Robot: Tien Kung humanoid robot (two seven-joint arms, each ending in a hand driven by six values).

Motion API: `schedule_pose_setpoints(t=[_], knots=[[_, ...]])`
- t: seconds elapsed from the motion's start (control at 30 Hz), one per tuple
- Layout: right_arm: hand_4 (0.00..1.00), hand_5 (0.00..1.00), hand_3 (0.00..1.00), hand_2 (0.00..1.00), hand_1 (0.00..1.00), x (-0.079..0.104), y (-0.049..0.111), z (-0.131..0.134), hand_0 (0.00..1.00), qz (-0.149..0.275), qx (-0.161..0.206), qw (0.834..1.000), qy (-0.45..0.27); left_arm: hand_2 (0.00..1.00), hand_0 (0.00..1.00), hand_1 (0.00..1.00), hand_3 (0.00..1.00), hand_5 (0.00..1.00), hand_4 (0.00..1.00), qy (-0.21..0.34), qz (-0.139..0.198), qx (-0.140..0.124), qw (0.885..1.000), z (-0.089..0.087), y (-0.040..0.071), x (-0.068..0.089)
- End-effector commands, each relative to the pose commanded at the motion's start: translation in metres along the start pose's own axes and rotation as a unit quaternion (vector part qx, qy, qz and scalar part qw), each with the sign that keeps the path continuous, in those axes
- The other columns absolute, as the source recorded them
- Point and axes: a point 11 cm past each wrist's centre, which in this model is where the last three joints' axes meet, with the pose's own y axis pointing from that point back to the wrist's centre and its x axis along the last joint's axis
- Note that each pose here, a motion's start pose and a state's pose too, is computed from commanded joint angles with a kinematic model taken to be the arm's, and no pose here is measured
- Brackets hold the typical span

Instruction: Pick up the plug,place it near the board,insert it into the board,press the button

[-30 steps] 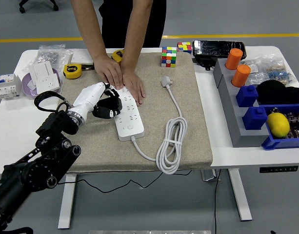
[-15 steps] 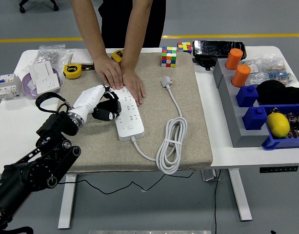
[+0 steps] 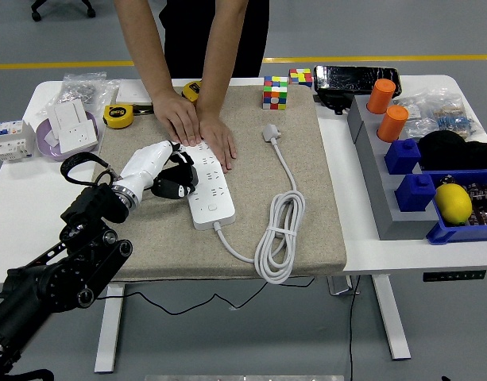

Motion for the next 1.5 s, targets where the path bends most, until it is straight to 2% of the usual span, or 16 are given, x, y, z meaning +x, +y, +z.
schedule_pose_setpoints(t=[0.23,0.27,0.43,0.47,0.63,0.67,0.83,0.87,1.03,1.07,1.23,1.27,1.37,1.43,1.47,1.5], knots=[[0.998,0.873,0.773,0.740,0.752,0.000,0.000,-0.001,0.841,0.000,0.001,1.000,-0.002,0.446,0.805,0.656,0.408,0.002,0.519,0.002,-0.003,-0.003,1.000,0.002,-0.001,0.000],[0.998,0.874,0.773,0.740,0.752,0.000,0.000,-0.001,0.841,0.000,0.001,1.000,-0.002,0.581,0.825,0.773,0.536,0.016,0.652,0.004,-0.004,-0.003,1.000,0.002,-0.001,-0.001],[0.998,0.874,0.773,0.740,0.752,0.000,0.000,-0.001,0.841,0.000,0.002,1.000,-0.003,0.581,0.825,0.773,0.536,0.016,0.652,0.015,-0.011,-0.001,1.000,0.001,-0.002,-0.002],[0.998,0.874,0.773,0.739,0.752,0.000,0.000,-0.002,0.841,0.000,0.002,1.000,-0.003,0.782,0.861,0.864,0.682,0.112,0.839,0.016,-0.011,-0.001,1.000,0.001,-0.002,-0.002],[0.998,0.874,0.773,0.739,0.752,0.000,0.000,-0.003,0.841,-0.001,0.004,1.000,-0.006,0.782,0.861,0.864,0.682,0.112,0.839,0.021,-0.013,-0.001,1.000,0.000,-0.002,-0.001],[0.998,0.876,0.773,0.740,0.752,0.000,0.000,-0.003,0.843,-0.001,0.004,1.000,-0.006,0.849,0.884,0.898,0.828,0.178,0.957,0.022,-0.014,-0.001,1.000,0.000,-0.002,-0.001],[0.998,0.876,0.773,0.740,0.752,0.000,0.000,-0.003,0.843,-0.001,0.005,1.000,-0.008,0.849,0.884,0.898,0.828,0.178,0.957,0.027,-0.019,-0.003,0.999,0.002,-0.001,0.000],[0.998,0.875,0.773,0.740,0.753,0.000,0.000,-0.003,0.843,-0.001,0.005,1.000,-0.008,0.888,0.899,0.938,0.884,0.245,0.998,0.027,-0.020,-0.003,0.999,0.002,-0.001,0.000],[0.998,0.875,0.773,0.740,0.753,0.000,0.000,-0.003,0.843,-0.001,0.005,1.000,-0.008,0.888,0.899,0.938,0.884,0.245,0.998,0.032,-0.025,-0.009,0.999,0.005,0.000,0.000],[0.998,0.878,0.774,0.740,0.753,0.000,0.000,-0.002,0.843,-0.001,0.005,1.000,-0.008,0.947,0.943,0.980,0.918,0.436,0.998,0.034,-0.027,-0.011,0.999,0.007,0.000,0.001],[0.998,0.878,0.774,0.740,0.753,0.000,0.000,-0.003,0.843,-0.001,0.004,1.000,-0.007,0.947,0.943,0.980,0.918,0.436,0.998,0.081,-0.016,-0.031,0.996,0.018,0.008,0.008],[0.998,0.878,0.774,0.740,0.754,0.000,0.000,-0.002,0.843,-0.001,0.004,1.000,-0.007,0.990,0.998,0.998,0.963,0.839,0.998,0.099,-0.007,-0.038,0.994,0.021,0.011,0.011],[0.998,0.878,0.774,0.740,0.754,0.000,0.000,-0.001,0.843,-0.001,0.003,1.000,-0.006,0.990,0.998,0.998,0.963,0.839,0.998,0.150,0.032,-0.056,0.987,0.030,0.020,0.020],[0.998,0.878,0.774,0.740,0.754,0.000,0.000,0.000,0.843,-0.001,0.002,1.000,-0.006,0.990,0.998,0.998,0.963,0.839,0.998,0.178,0.052,-0.060,0.981,0.033,0.028,0.024],[0.998,0.879,0.773,0.740,0.754,0.000,0.000,0.000,0.844,-0.001,0.002,1.000,-0.006,0.996,0.998,0.998,0.960,0.998,0.998,0.182,0.055,-0.060,0.980,0.034,0.029,0.025],[0.998,0.879,0.773,0.740,0.754,-0.001,0.000,0.001,0.844,-0.001,0.001,1.000,-0.006,0.996,0.998,0.998,0.960,0.998,0.998,0.193,0.060,-0.057,0.978,0.033,0.035,0.023]])
